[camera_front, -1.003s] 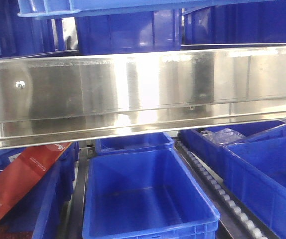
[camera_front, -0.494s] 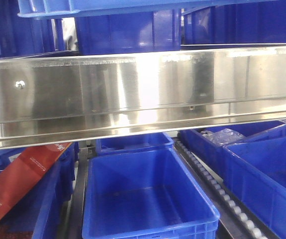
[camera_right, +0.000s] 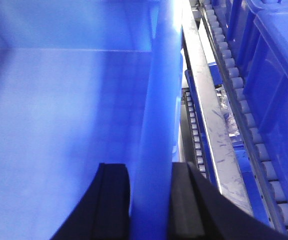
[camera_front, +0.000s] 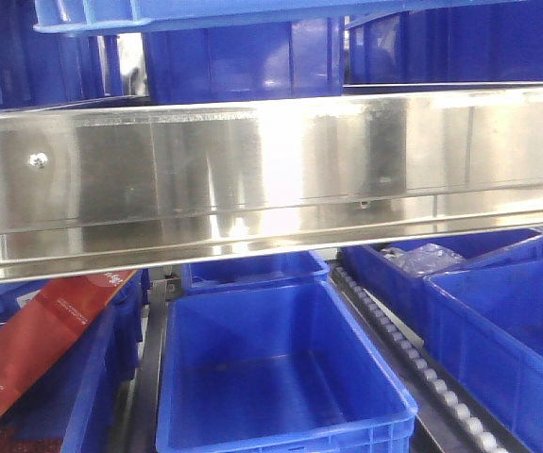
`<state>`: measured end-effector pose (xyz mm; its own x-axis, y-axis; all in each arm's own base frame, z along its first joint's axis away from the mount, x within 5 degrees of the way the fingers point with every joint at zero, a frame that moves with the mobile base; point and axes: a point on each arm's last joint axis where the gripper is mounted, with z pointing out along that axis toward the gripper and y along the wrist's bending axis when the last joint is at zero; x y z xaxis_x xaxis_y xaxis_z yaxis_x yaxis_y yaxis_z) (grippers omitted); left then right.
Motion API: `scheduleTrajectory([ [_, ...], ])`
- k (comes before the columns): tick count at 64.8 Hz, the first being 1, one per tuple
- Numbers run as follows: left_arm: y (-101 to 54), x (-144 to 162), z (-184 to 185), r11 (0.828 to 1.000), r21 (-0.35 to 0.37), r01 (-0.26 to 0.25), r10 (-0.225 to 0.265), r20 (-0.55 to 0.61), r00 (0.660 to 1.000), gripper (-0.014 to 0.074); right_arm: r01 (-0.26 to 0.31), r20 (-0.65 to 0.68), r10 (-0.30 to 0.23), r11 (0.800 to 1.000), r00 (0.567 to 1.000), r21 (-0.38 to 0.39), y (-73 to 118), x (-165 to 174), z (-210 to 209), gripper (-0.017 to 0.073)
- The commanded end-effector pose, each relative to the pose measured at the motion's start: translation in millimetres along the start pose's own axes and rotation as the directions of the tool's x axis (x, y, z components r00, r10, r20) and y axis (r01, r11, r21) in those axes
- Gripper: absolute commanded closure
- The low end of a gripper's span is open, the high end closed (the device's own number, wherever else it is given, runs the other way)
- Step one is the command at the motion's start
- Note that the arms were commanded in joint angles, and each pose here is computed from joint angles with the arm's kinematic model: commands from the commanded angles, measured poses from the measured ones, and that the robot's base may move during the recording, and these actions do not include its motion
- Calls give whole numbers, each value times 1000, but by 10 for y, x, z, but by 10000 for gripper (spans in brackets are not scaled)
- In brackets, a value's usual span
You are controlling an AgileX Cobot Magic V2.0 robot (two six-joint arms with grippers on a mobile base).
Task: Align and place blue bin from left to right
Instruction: 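Push the bin forward onto the upper shelf with both grippers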
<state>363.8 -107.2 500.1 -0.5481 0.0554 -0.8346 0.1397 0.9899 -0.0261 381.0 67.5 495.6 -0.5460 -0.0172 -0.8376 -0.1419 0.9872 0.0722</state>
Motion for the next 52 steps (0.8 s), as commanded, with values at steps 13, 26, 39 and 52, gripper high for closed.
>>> scheduleTrajectory([
  [13, -115, -88, -46, 993, 114, 5, -16, 90, 996, 705, 15, 109, -18, 999, 994, 32, -105, -120, -85, 622],
  [26, -143, 24, 253, 995, 101, 4, -3, -7, 1000, 705, 4, 84, -9, 998, 996, 57, -237, -75, 267, 622],
  [39, -135, 140, 512, 998, 59, -13, 19, -99, 995, 705, 6, 49, -9, 998, 999, 58, -260, 1, 580, 622],
  [52, -149, 187, 649, 998, 56, -15, 22, -126, 992, 613, 10, 11, -11, 998, 1000, 60, -272, 66, 742, 538],
])
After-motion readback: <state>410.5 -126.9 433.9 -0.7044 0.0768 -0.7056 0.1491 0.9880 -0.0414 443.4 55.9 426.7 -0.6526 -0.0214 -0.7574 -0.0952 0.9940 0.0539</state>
